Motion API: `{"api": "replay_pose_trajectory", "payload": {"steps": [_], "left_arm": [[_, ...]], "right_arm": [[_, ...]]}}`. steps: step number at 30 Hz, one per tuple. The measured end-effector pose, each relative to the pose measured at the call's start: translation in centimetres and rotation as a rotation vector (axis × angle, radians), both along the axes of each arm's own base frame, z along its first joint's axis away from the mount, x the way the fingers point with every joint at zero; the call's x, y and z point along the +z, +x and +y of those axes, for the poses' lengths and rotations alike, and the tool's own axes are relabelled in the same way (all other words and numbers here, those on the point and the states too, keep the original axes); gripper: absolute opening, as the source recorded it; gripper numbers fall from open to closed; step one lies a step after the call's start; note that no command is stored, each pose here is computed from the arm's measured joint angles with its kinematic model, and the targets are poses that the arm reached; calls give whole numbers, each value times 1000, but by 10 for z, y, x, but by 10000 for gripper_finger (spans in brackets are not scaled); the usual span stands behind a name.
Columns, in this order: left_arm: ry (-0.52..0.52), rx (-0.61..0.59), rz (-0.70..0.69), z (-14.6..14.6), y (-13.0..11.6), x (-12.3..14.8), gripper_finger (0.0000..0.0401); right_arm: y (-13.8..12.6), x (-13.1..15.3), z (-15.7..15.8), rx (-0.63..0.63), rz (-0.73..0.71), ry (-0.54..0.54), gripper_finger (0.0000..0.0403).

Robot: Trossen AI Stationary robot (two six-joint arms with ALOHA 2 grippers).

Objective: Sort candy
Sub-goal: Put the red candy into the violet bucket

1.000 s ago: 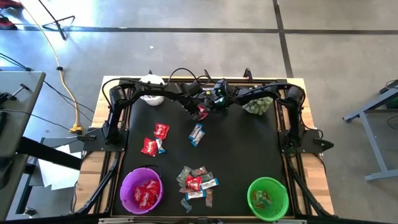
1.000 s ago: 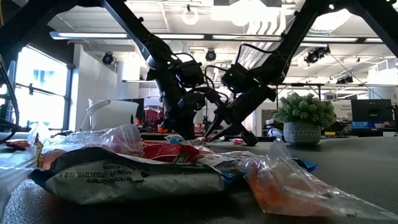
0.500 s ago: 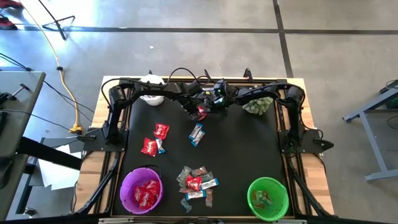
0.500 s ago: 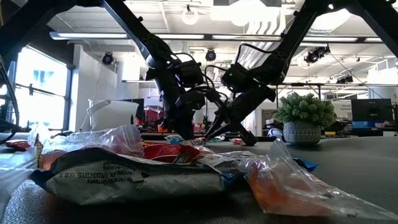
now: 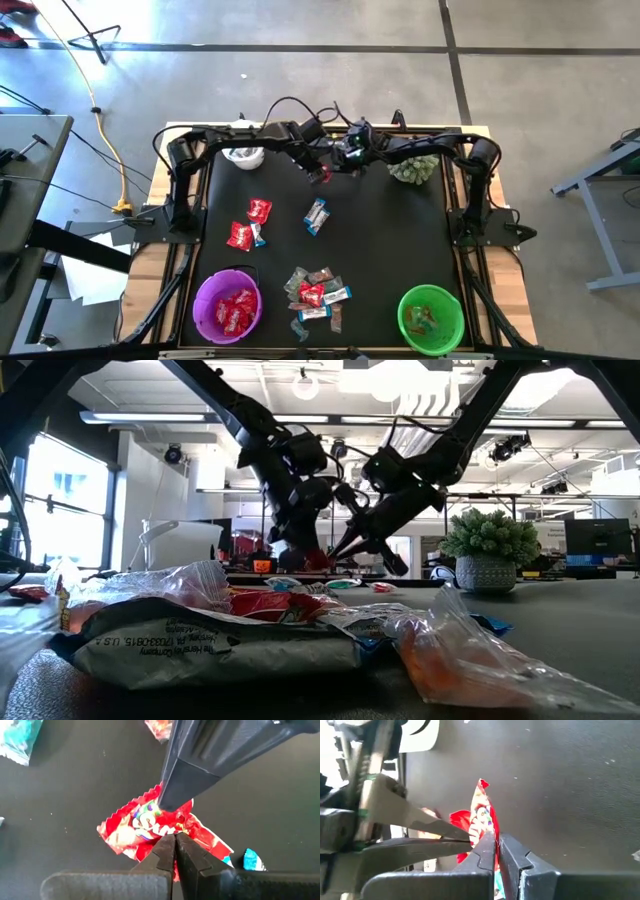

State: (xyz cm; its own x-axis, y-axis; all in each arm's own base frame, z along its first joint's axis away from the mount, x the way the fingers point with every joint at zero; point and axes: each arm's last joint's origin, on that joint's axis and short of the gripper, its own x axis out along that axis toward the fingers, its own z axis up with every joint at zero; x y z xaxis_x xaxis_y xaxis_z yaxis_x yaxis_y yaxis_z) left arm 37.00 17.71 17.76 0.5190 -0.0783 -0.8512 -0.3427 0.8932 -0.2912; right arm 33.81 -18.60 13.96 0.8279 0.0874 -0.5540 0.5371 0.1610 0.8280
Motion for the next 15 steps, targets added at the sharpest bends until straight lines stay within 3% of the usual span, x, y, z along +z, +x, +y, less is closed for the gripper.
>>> {"api": "replay_pose_trajectory", "payload": {"steps": [15], "left_arm": [[79, -73, -58, 9, 14, 51, 0]], "right_arm": [[-18, 53, -10, -31, -96, -123, 0]]}}
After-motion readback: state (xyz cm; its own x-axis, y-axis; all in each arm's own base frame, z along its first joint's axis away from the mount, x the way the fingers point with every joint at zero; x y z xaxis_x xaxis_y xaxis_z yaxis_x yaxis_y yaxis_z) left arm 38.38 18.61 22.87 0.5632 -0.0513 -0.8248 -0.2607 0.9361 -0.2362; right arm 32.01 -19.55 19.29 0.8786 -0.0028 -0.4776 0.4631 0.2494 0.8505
